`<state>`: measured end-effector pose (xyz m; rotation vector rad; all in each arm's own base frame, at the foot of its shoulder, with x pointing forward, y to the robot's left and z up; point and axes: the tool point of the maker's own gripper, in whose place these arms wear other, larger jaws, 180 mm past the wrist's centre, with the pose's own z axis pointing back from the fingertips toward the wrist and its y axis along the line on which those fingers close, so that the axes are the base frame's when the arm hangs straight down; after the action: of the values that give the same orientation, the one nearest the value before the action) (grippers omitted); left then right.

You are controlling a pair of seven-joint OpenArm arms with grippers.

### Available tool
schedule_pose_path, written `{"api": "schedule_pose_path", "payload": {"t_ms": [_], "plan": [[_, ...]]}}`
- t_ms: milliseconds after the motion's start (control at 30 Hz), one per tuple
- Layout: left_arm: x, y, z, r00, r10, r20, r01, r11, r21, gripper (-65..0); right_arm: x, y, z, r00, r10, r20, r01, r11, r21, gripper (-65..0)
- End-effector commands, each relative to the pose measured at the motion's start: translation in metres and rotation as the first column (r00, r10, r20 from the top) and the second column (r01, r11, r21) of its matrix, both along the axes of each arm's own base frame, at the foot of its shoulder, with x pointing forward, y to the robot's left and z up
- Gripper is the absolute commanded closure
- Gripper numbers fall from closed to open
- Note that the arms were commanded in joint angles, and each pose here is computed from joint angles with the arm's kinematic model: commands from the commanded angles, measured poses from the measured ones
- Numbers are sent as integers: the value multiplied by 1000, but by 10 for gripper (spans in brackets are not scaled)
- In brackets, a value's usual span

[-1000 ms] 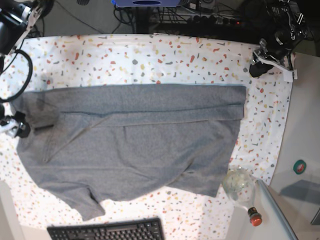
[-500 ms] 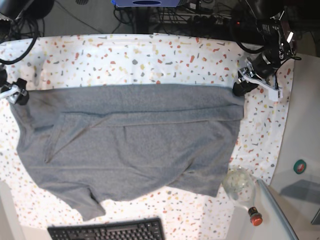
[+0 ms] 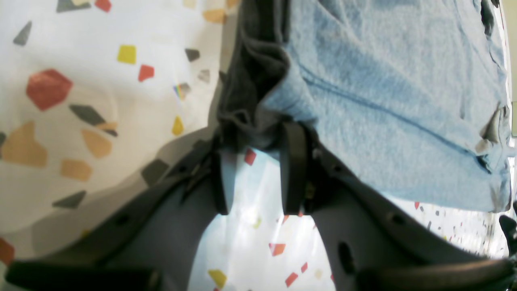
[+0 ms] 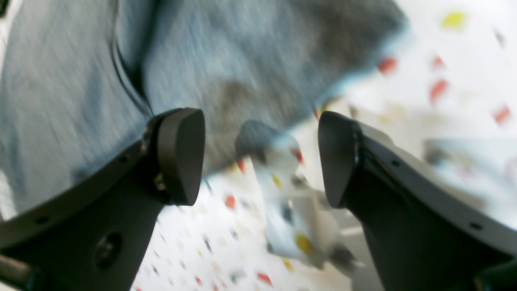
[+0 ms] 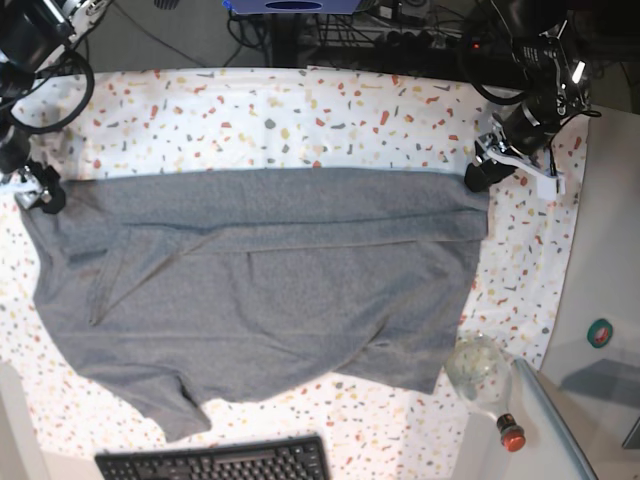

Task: Layout the t-shirt on the table in an organized manner, then fold the t-shirt properly
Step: 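Grasp the folded edge ends with both grippers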

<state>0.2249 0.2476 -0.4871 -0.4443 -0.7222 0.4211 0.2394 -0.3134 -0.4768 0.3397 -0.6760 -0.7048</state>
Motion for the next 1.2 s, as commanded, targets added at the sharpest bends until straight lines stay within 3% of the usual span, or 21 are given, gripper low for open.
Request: {"api": "schedule_pose_path", "payload": {"t_ms": [0, 133, 200, 433, 633, 733, 800, 867, 900, 1000, 1167], "plan": [[-15, 7, -4, 999, -7, -41, 8, 1000, 22, -178, 2, -11, 7, 1000, -11, 18, 11, 1000, -23, -398], [-48, 46, -6, 976, 192, -100, -185, 980, 72, -184, -2, -8, 2, 1000, -2, 2, 2, 1000, -15, -398], [-55, 58, -5, 964, 244, -106, -235, 968, 88, -178, -6, -6, 0, 1000, 1, -4, -1, 1000, -13, -398], [-49, 66, 16, 972, 228, -57, -218, 965, 143, -176, -5, -6, 1, 1000, 8, -5, -9, 1000, -15, -398], [-49, 64, 15, 972, 226, -56, -217, 967, 134, -191, -6, -6, 0, 1000, 9, -8, -9, 1000, -16, -398], [-48, 65, 17, 973, 226, -50, -217, 967, 135, -291, -10, -6, -2, 1000, 9, -15, -9, 1000, -16, -398], [-45, 60, 16, 977, 207, -50, -199, 971, 132, -467, -11, -6, -2, 1000, 9, -18, -9, 1000, -16, -398], [-38, 44, 14, 989, 139, -52, -132, 984, 122, -602, -12, -6, -3, 1000, 9, -20, -9, 1000, -16, -398], [-33, 33, 13, 994, 99, -48, -93, 989, 111, -638, -12, -6, -3, 1000, 9, -20, -9, 1000, -16, -398], [-16, 13, 14, 999, 35, -27, -32, 995, 90, -634, -12, -6, -3, 1000, 10, -19, -11, 1000, -16, -398], [5, -3, 6, 999, 23, -23, -22, 999, 37, -571, -12, -6, -3, 1000, 10, -19, -11, 1000, -16, -398]]}}
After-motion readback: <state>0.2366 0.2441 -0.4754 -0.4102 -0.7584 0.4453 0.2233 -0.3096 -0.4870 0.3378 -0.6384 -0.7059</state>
